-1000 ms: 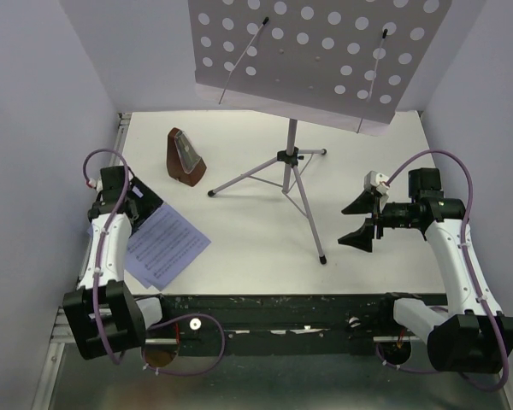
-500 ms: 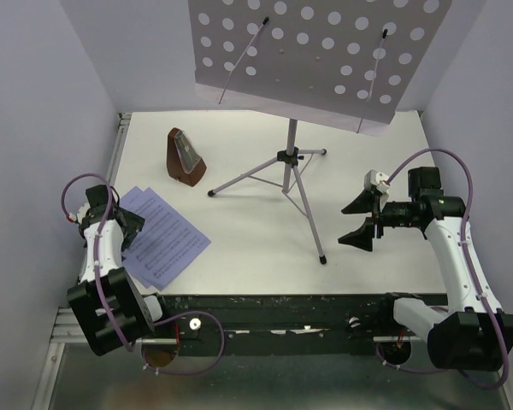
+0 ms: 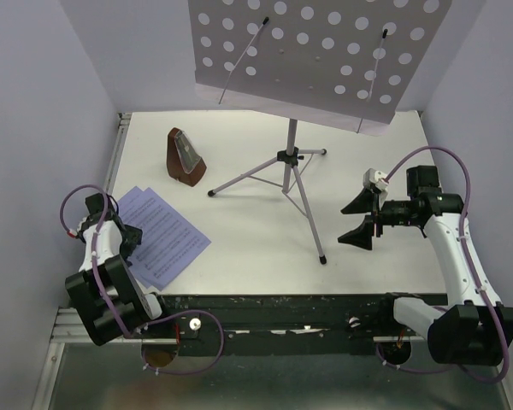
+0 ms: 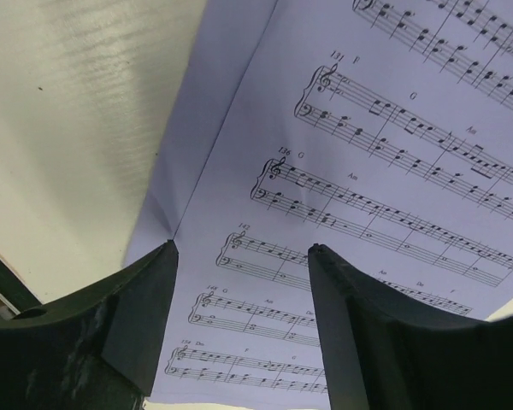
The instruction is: Set up the instrument practice props
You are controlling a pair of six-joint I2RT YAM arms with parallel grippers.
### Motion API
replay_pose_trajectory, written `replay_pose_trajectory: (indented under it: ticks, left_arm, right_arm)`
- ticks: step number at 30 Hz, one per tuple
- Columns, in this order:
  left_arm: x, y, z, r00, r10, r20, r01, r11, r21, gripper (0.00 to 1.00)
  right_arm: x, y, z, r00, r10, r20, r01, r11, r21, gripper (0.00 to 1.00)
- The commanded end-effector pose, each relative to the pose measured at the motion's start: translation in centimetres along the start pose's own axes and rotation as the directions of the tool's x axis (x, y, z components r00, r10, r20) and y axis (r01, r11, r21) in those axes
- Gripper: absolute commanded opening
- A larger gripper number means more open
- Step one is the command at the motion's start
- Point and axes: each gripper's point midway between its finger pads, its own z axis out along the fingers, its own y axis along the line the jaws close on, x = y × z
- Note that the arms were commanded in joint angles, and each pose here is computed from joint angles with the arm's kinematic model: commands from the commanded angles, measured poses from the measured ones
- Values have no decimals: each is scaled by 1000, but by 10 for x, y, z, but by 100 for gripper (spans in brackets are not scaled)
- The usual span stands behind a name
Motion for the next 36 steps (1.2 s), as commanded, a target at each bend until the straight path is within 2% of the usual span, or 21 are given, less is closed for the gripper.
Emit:
replay_pose_trajectory:
  ticks: [1,5,7,13,15,21,31,34,35,36]
  left_arm:
    - [14,-7,6,997,-32,-67,35,998,46,72]
    - [15,8,9,995,-81,-55,79,996,-36,72]
    - [13,17,7,993,-111,-33,108,991,-79,76]
    - [3,13,-1,996,-84,13,84,996,-40,87]
    - [-1,19,-2,995,-95,31,97,993,-72,99]
    - [-2,24,8,987,-157,-44,155,987,-49,99]
    - [20,4,22,968,-103,-229,112,993,29,88]
    - [28,-8,20,958,-89,-271,120,988,100,78]
    - [29,-13,20,957,-75,-281,117,984,134,71]
    - [34,-17,20,951,-64,-301,116,980,160,68]
  right_arm:
    - [-9,-1,-1,1000,14,20,-14,1000,-7,100]
    - [-7,-4,-1,1000,25,14,-25,1000,-3,100]
    - [-7,-5,-1,1000,28,14,-28,1000,-1,100]
    - [-5,-7,-1,999,43,10,-43,999,-1,100]
    - [-5,-7,-1,999,45,10,-45,999,-1,100]
    - [-5,-7,-1,999,50,13,-50,999,-1,99]
    - [-6,-7,-2,999,50,14,-50,999,2,99]
    - [-7,-8,-3,999,44,16,-44,999,8,100]
    - [-7,-7,-3,999,44,17,-44,999,5,100]
    - [-7,-7,-3,999,44,17,-44,999,6,100]
